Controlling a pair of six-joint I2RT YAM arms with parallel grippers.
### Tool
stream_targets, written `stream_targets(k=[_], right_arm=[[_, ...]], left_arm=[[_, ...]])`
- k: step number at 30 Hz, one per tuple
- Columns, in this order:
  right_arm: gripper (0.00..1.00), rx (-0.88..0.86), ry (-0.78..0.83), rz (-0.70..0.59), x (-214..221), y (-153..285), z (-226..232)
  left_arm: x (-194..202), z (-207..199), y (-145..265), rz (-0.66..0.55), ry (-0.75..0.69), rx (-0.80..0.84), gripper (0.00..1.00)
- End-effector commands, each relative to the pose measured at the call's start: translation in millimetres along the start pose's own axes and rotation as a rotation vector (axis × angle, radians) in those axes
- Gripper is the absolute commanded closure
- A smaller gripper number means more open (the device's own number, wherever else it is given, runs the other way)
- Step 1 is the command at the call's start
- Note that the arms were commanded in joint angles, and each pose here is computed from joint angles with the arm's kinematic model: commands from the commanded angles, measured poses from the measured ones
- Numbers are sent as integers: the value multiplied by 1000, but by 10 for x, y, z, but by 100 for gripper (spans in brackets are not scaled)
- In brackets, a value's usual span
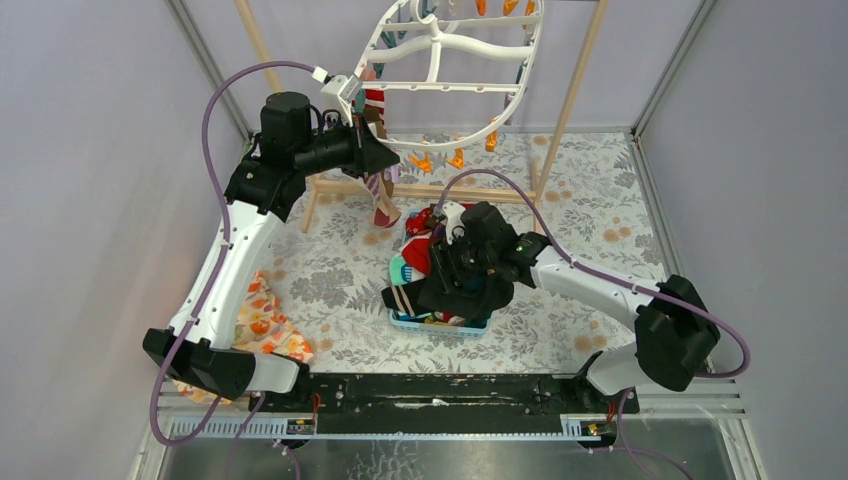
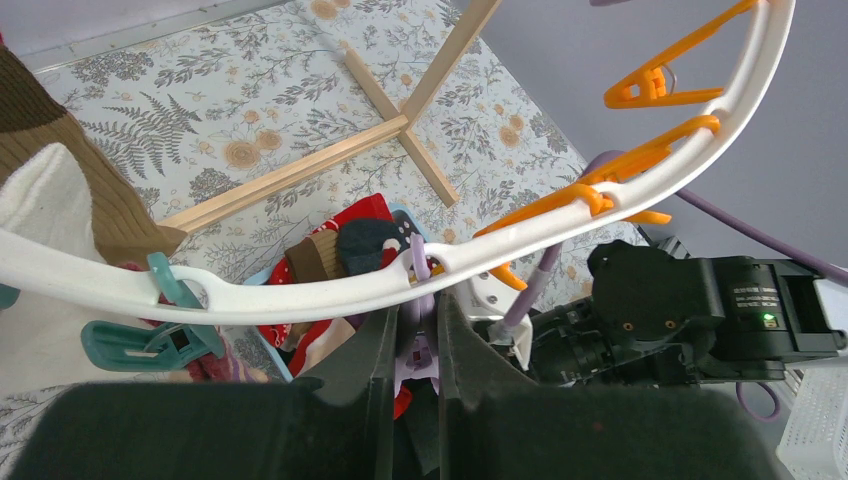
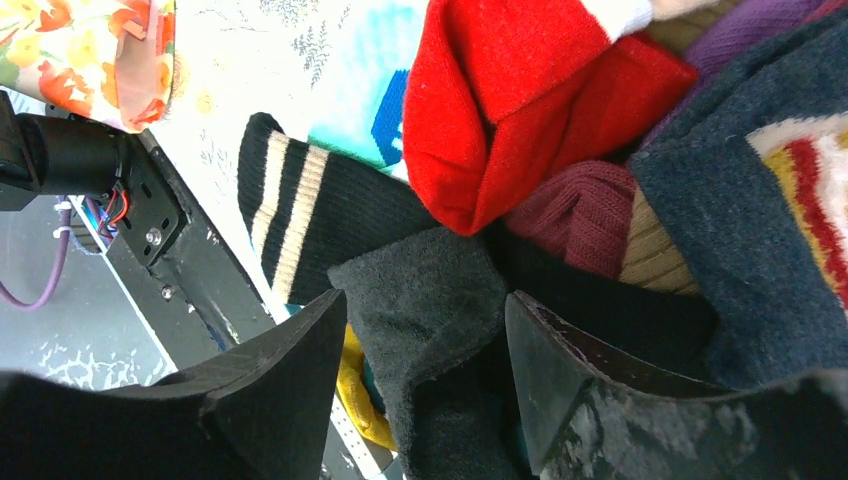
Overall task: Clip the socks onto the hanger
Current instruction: Pick up the sock from the bin.
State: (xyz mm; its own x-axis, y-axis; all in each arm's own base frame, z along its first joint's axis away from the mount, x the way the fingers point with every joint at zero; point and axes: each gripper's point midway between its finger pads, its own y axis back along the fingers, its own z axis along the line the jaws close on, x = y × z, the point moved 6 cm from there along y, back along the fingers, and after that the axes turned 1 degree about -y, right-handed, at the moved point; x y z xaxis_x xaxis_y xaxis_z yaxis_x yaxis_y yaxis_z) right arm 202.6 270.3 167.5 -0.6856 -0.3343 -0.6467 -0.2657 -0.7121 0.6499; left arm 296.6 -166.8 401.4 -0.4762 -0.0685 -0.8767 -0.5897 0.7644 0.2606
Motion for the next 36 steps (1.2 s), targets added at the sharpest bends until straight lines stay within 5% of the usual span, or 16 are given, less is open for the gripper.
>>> stream_targets(k=[1, 7, 13, 16, 19, 22, 31, 36], right_arm=[[36, -50, -13, -1, -22, -28, 0], [72, -187, -34, -8, -72, 26, 143], [88, -278, -6, -13, -57, 203, 264], [83, -251, 9, 3, -16, 257, 224], [54, -157, 33, -18, -52, 280, 116], [41, -71, 46, -40, -123, 256, 17], [38, -73, 2, 31, -121, -57, -80], [46, -115, -2, 48, -123, -134, -61]], left_arm=[[-26, -74, 82, -15, -28, 34, 100], [-38, -82, 93, -20, -34, 33, 100], [-43, -86, 98, -21, -34, 36, 100], [-32, -85, 102, -20, -36, 34, 100], [-17, -80, 98, -16, -33, 34, 100], [-19, -82, 97, -17, -31, 37, 100], [-44, -97, 119, -29, -42, 35, 100], [-48, -93, 118, -30, -48, 33, 100]])
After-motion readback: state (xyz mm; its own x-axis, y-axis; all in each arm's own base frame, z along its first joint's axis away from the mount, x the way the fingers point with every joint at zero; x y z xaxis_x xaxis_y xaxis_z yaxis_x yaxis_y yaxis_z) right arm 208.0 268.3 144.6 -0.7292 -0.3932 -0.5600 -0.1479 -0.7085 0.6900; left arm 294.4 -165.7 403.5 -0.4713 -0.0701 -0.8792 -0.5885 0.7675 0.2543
